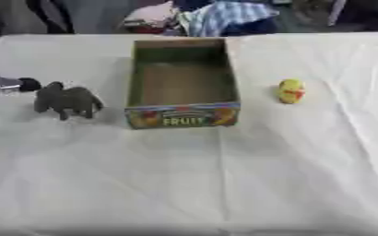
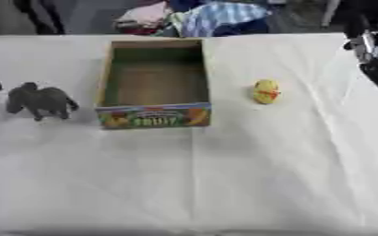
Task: Pick up objects on the table and place them in the box.
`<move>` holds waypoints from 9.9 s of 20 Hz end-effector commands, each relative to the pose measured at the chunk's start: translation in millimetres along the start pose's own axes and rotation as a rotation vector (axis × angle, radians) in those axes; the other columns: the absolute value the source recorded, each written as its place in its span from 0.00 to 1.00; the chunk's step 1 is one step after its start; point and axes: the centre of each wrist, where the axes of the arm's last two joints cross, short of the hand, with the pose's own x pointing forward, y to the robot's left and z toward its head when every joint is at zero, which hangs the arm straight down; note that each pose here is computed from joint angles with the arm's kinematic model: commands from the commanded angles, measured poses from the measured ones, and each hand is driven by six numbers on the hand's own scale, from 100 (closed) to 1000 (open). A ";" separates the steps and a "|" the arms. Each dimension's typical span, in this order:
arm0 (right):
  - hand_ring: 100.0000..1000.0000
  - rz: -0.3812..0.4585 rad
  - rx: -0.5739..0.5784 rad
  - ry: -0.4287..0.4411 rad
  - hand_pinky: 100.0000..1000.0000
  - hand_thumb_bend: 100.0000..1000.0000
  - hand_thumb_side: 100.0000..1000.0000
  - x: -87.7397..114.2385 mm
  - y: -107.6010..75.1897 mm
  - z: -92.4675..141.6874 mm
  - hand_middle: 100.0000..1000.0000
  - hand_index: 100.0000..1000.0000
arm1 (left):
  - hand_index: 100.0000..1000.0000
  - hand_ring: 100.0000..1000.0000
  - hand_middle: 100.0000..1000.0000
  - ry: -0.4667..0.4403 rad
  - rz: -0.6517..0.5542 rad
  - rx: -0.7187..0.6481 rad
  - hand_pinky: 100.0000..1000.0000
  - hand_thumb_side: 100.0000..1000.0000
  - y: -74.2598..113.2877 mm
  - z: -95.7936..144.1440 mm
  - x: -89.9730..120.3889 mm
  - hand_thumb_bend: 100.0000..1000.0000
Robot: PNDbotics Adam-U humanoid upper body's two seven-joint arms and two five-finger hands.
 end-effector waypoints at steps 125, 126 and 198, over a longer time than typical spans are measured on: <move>0.56 -0.066 0.035 0.043 0.44 0.24 0.52 -17.5 10.9 2.8 0.60 0.79 | 0.56 0.45 0.38 -0.172 -0.310 -0.360 0.56 0.23 -93.6 -157.0 83.4 0.63; 0.56 -0.065 0.035 0.044 0.44 0.24 0.52 -17.9 10.7 3.1 0.60 0.79 | 0.60 0.48 0.44 -0.185 -0.316 -0.377 0.57 0.24 -91.3 -156.4 85.2 0.65; 0.73 0.646 0.800 0.476 0.60 0.27 0.13 -134.0 -27.6 -41.8 0.71 0.80 | 0.69 0.47 0.54 -0.095 0.507 0.223 0.64 0.42 -63.3 -1.3 42.4 0.78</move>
